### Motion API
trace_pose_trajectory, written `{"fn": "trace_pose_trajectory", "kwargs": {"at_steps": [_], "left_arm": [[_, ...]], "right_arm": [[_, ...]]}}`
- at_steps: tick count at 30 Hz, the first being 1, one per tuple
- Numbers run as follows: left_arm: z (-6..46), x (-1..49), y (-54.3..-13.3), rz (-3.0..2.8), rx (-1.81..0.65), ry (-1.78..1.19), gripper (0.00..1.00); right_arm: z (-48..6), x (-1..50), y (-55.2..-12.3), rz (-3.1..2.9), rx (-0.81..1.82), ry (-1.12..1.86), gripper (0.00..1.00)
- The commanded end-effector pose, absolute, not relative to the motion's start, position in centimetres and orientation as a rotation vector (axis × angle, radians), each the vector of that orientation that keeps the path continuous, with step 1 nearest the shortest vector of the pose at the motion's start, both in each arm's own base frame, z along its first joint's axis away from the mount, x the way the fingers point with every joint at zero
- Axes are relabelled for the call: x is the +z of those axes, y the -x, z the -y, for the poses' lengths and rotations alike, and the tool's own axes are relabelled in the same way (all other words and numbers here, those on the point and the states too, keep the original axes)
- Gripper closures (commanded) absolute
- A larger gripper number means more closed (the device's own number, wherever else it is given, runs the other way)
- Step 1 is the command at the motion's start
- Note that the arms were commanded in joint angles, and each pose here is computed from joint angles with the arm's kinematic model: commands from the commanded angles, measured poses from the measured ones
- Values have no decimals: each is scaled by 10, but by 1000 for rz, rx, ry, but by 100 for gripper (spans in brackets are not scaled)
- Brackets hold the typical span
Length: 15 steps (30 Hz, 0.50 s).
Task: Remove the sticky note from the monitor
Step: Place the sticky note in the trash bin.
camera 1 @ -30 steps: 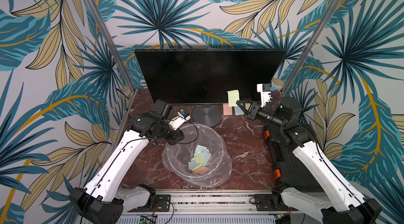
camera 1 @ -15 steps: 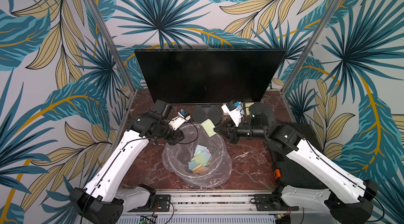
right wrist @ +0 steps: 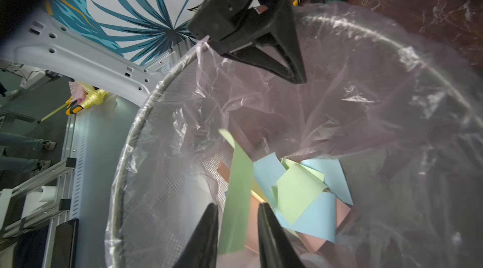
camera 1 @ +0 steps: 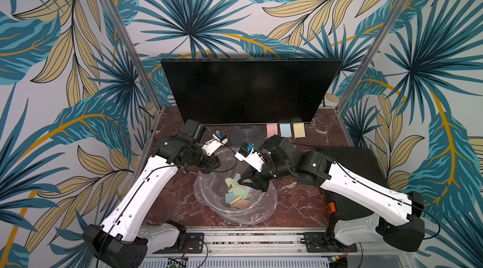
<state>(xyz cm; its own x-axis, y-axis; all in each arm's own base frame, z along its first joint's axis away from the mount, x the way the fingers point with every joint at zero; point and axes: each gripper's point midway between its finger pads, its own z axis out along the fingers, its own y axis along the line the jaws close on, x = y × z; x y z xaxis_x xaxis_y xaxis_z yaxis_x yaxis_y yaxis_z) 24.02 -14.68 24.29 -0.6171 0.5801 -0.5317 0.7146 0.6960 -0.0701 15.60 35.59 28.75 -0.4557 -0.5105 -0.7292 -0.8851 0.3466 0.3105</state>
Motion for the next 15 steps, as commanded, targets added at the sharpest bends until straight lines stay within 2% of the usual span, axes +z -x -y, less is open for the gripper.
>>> {"fn": "trace_pose_trajectory", "kwargs": {"at_steps": [1,3,15], "left_arm": [[148,255,-241,-2393,-380,-993,48],[148,254,-240,-2394,-379,-993,48],[147,252,-241,-2399,-377,-992,48]], "right_arm": [[-357,292,-150,-2057,935,1270,51],[-357,295,-150,-2041,935,1264,47],[-350,313,-161,-1963,903,1163,43]]}}
